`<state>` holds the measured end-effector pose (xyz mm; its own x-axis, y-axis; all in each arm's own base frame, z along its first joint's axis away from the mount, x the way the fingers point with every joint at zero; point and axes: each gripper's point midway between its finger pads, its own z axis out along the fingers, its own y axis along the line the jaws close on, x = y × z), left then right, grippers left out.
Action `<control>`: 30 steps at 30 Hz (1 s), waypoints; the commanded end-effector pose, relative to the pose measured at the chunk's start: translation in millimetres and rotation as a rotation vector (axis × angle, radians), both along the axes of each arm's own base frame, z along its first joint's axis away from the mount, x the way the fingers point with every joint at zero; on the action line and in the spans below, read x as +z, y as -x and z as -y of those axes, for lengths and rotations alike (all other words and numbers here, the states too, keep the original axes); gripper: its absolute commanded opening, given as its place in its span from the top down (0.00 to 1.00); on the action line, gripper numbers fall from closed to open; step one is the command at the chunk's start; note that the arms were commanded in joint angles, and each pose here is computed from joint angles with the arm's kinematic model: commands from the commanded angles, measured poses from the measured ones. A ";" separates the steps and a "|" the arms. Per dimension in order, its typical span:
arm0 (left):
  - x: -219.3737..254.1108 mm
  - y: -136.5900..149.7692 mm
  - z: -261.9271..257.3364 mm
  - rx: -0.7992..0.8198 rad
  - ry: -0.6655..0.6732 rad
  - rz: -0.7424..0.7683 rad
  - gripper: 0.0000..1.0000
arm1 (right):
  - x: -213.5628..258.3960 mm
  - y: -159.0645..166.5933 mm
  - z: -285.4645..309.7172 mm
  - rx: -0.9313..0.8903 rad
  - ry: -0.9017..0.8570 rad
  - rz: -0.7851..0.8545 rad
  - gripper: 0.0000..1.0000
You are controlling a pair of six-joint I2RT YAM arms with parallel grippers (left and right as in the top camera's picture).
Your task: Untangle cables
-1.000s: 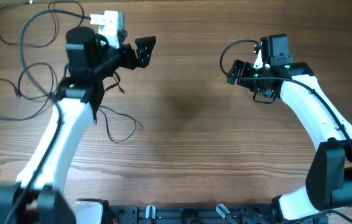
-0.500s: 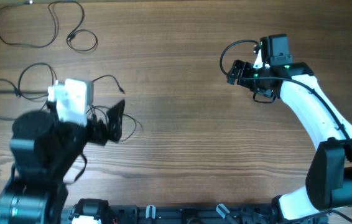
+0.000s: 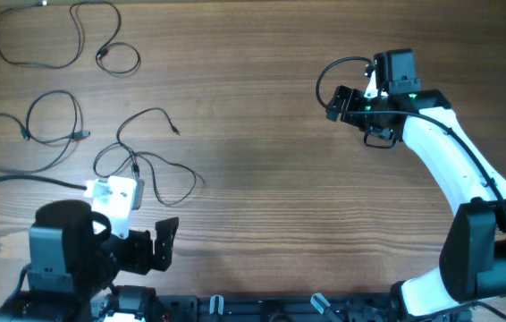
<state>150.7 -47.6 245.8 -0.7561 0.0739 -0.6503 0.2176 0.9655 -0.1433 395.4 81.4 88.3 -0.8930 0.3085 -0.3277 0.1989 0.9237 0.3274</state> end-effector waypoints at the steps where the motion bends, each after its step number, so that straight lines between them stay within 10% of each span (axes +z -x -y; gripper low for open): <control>1: 10.1 10.6 -3.4 0.005 -0.003 0.084 0.00 | -6.9 0.7 2.4 -0.011 0.019 -0.016 0.00; 17: 52.7 95.7 -15.8 0.083 0.024 0.608 0.00 | -6.6 0.0 2.6 -0.012 0.019 -0.013 0.00; 30: 53.9 100.5 -15.7 0.082 0.025 0.613 0.00 | -5.0 -0.2 2.7 -0.012 0.018 -0.009 0.00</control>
